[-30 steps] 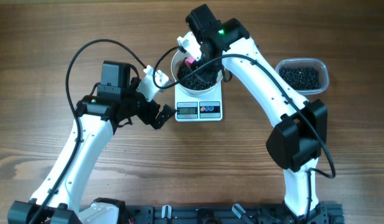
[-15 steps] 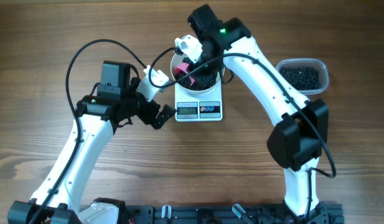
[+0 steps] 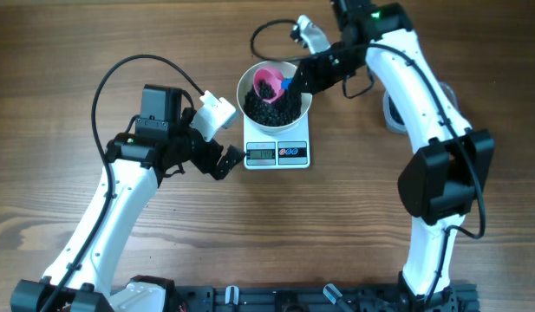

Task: Scoop item into bowl and weigh 150g on scale
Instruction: 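Scoop beans out of the white bowl with the right gripper, then carry the scoop to the clear tub and dump beans back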

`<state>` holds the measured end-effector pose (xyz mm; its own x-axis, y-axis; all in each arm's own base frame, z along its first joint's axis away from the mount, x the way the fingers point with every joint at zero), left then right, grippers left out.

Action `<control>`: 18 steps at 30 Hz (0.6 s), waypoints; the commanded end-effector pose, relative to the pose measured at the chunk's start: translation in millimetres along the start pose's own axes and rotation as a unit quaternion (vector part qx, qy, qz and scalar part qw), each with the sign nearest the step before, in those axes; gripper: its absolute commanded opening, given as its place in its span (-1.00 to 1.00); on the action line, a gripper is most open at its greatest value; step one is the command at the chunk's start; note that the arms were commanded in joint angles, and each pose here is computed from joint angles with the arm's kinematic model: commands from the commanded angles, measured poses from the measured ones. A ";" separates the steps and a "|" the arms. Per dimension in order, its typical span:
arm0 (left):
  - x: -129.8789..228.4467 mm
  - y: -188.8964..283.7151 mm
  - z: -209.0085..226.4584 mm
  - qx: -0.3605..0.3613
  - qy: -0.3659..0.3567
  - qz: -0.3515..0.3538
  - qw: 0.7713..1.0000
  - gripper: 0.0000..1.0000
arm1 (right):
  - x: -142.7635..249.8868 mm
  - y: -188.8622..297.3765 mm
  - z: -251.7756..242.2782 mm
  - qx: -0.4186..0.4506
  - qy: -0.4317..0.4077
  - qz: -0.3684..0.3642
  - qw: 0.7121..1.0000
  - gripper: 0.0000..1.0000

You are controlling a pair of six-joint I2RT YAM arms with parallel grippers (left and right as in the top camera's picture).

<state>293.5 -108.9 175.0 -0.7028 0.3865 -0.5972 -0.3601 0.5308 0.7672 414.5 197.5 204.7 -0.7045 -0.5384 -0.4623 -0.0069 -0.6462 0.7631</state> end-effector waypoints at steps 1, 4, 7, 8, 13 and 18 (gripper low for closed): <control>1.1 -0.7 -1.1 0.009 0.000 -0.001 1.000 1.00 | -6.8 15.3 4.0 -0.083 -0.045 -0.048 0.994 -0.91; 1.0 -0.7 -1.1 0.009 0.000 -0.001 1.000 1.00 | -3.6 29.2 3.6 -0.105 -0.065 -0.061 0.990 -0.91; 1.1 -0.7 -1.1 0.009 0.000 -0.001 1.000 1.00 | 1.5 45.8 2.8 -0.100 -0.077 -0.067 0.990 -0.91; 1.0 -0.7 -1.1 0.009 0.000 -0.001 1.000 1.00 | 3.7 54.8 1.7 -0.096 -0.081 -0.072 0.990 -0.91; 1.0 -0.7 -1.1 0.009 0.000 -0.001 1.000 1.00 | 19.1 88.6 -9.3 -0.074 -0.105 -0.085 0.988 -0.91; 1.0 -0.7 -1.1 0.009 0.000 -0.001 1.000 1.00 | 43.7 122.0 -24.7 -0.058 -0.141 -0.095 0.984 -0.91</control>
<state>293.5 -108.9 175.0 -0.7028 0.3865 -0.5972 -0.3601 0.5308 0.7672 404.5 97.9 240.1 -0.8986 -0.2612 -0.3526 -0.0243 -0.7726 0.6344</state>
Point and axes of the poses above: each gripper's point midway between its finger pads, its own y axis back along the fingers, its own z axis along the line the jaws close on, x = y × z, the point moved 5 cm from there along y, back along the fingers, and after that the axes turned 10 degrees about y, right-handed, at the moved point
